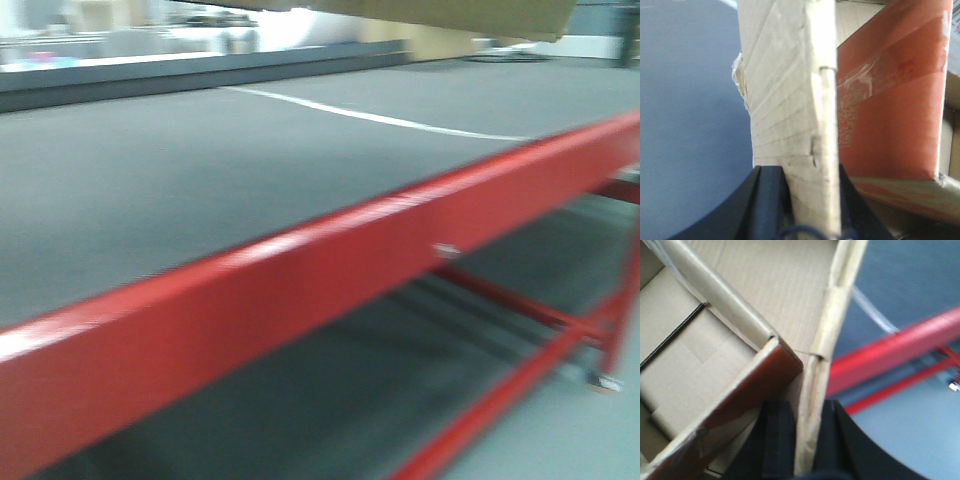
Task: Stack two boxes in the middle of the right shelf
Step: 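Hold the boxes with both grippers while driving toward the steel shelf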
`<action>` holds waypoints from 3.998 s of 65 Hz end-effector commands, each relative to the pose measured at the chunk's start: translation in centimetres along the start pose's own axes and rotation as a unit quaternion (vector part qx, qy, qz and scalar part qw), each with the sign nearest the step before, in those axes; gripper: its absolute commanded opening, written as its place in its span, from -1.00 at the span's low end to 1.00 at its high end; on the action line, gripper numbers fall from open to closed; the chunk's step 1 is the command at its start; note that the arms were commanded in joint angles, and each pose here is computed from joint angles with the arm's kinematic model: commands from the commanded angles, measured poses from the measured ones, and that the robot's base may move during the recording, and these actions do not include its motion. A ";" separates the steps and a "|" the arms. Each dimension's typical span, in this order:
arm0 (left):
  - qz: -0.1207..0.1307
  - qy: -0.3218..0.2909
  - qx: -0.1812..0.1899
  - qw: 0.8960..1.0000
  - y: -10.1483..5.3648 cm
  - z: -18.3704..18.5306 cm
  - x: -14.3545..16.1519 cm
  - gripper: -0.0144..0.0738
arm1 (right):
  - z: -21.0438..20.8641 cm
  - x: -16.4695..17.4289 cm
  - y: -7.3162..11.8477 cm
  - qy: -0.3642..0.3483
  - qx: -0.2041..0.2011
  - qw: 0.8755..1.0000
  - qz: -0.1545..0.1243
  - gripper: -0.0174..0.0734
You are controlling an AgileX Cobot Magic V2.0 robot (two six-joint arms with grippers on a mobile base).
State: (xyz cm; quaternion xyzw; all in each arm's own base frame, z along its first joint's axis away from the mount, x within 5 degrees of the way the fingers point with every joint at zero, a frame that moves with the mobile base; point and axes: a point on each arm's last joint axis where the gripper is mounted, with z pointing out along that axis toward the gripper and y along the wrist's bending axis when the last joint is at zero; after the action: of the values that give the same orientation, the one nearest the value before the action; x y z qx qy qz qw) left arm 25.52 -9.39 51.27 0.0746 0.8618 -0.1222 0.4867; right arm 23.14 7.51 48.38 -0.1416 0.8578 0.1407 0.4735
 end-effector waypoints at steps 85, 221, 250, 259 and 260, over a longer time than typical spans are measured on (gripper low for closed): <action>-0.006 -0.061 0.021 0.998 -0.4 -1.4 -1.2 -0.92 | -0.6 -0.3 -0.1 -0.014 0.007 1.000 -0.013 -0.96; -0.004 -0.065 0.018 0.998 -0.3 -1.4 -1.2 -0.92 | -0.6 -0.3 -0.1 -0.014 0.007 1.000 -0.013 -0.96; -0.004 -0.076 0.020 0.997 -0.4 -1.5 -1.4 -0.92 | -0.6 -0.3 -0.1 -0.014 0.007 1.000 -0.013 -0.96; -0.004 -0.094 0.024 0.995 -0.4 -1.5 -1.8 -0.92 | -0.6 -0.3 -0.1 -0.014 0.007 1.000 -0.013 -0.96; -0.004 -0.095 0.024 0.995 -0.4 -1.5 -1.8 -0.92 | -0.6 -0.3 -0.1 -0.014 0.007 1.000 -0.013 -0.96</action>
State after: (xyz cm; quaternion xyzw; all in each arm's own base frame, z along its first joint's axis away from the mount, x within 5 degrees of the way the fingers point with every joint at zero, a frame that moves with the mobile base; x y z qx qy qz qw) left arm 25.66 -9.43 51.54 0.0750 0.8530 -0.1245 0.5013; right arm 23.14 7.51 48.38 -0.1410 0.8579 0.1410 0.4736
